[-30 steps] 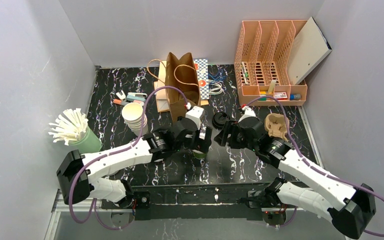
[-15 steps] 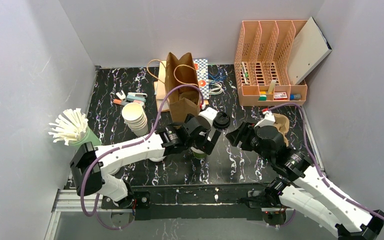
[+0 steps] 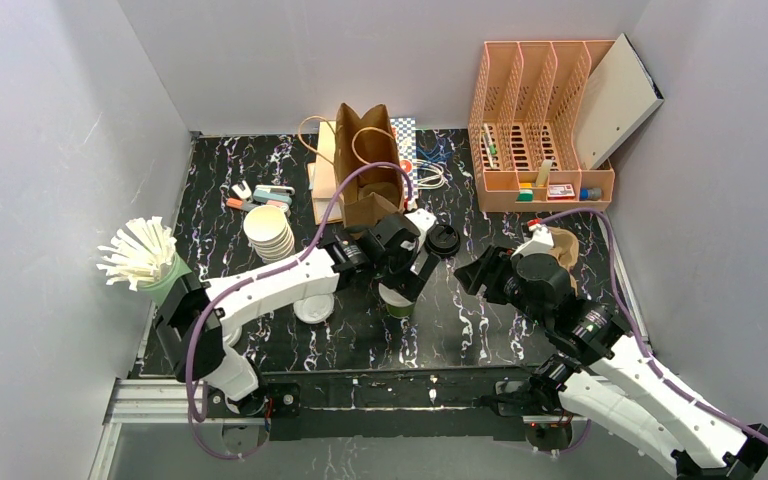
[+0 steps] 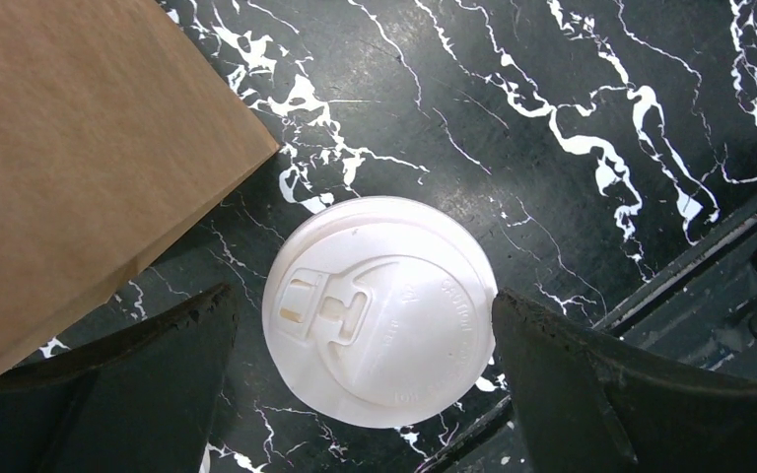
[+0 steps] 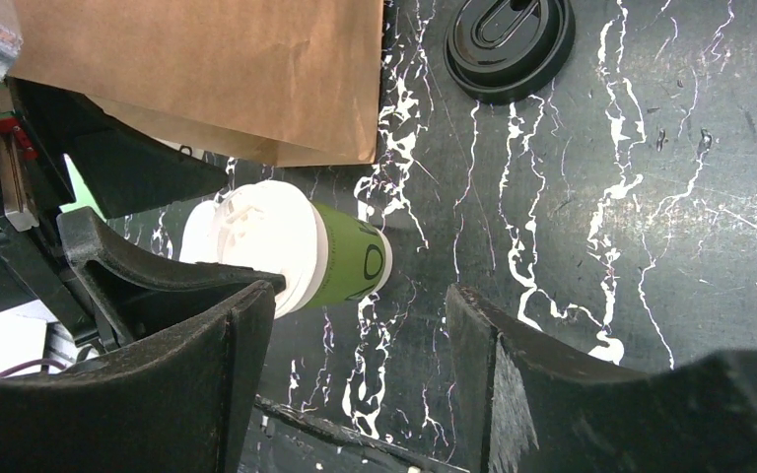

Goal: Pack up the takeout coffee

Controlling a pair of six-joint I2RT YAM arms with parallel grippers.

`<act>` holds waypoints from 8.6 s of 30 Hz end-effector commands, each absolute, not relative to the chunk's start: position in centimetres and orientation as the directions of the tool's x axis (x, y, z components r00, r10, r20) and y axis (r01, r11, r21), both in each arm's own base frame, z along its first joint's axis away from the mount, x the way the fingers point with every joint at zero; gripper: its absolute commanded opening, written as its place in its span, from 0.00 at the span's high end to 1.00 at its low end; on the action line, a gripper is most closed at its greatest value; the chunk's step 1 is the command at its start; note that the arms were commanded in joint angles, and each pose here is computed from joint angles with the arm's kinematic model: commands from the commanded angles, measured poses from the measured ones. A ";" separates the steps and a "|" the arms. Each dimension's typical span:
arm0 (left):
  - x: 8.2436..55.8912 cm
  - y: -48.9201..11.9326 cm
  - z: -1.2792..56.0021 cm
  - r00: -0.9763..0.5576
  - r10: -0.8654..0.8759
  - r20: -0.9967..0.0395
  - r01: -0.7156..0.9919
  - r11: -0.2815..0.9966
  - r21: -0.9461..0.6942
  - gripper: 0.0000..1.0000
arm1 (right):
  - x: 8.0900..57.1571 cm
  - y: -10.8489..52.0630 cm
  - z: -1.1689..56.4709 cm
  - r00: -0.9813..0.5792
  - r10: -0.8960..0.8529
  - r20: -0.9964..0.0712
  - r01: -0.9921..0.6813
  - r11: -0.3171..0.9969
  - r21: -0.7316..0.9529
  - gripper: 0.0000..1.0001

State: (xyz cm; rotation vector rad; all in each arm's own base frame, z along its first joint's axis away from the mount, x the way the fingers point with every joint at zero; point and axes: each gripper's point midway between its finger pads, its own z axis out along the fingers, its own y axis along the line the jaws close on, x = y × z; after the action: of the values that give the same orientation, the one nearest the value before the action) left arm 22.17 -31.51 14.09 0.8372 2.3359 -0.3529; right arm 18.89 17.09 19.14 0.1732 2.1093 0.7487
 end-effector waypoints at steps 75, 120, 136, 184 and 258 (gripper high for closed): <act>19.9 -26.3 9.7 -0.623 0.504 -0.598 0.509 0.842 0.178 0.26 | 15.1 25.3 12.7 -0.845 0.304 -0.440 -0.245 0.511 0.824 0.49; 18.1 -24.7 7.9 -0.662 0.527 -0.533 0.528 0.833 0.168 0.23 | 17.3 27.9 13.9 -0.841 0.371 -0.394 -0.228 0.418 0.880 0.57; 17.7 -24.6 7.0 -0.674 0.541 -0.503 0.538 0.826 0.167 0.23 | 17.3 27.0 9.1 -0.879 0.388 -0.277 -0.031 0.534 0.845 0.69; 20.6 -28.8 17.4 -0.577 0.401 -0.711 0.521 0.852 0.058 0.02 | 17.6 25.5 12.0 -0.837 0.302 -0.456 -0.182 0.632 0.754 0.48; 17.9 -21.6 12.4 -0.829 -0.339 -0.445 0.083 0.713 -0.696 0.61 | 17.2 35.4 14.6 -0.264 -0.632 -0.729 -0.929 0.369 0.016 0.06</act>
State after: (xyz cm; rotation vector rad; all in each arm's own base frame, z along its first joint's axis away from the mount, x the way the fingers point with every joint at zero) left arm 18.11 -20.84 12.40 -0.1945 2.3605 -0.9310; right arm 16.95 35.30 14.03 -1.3460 1.9947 0.6481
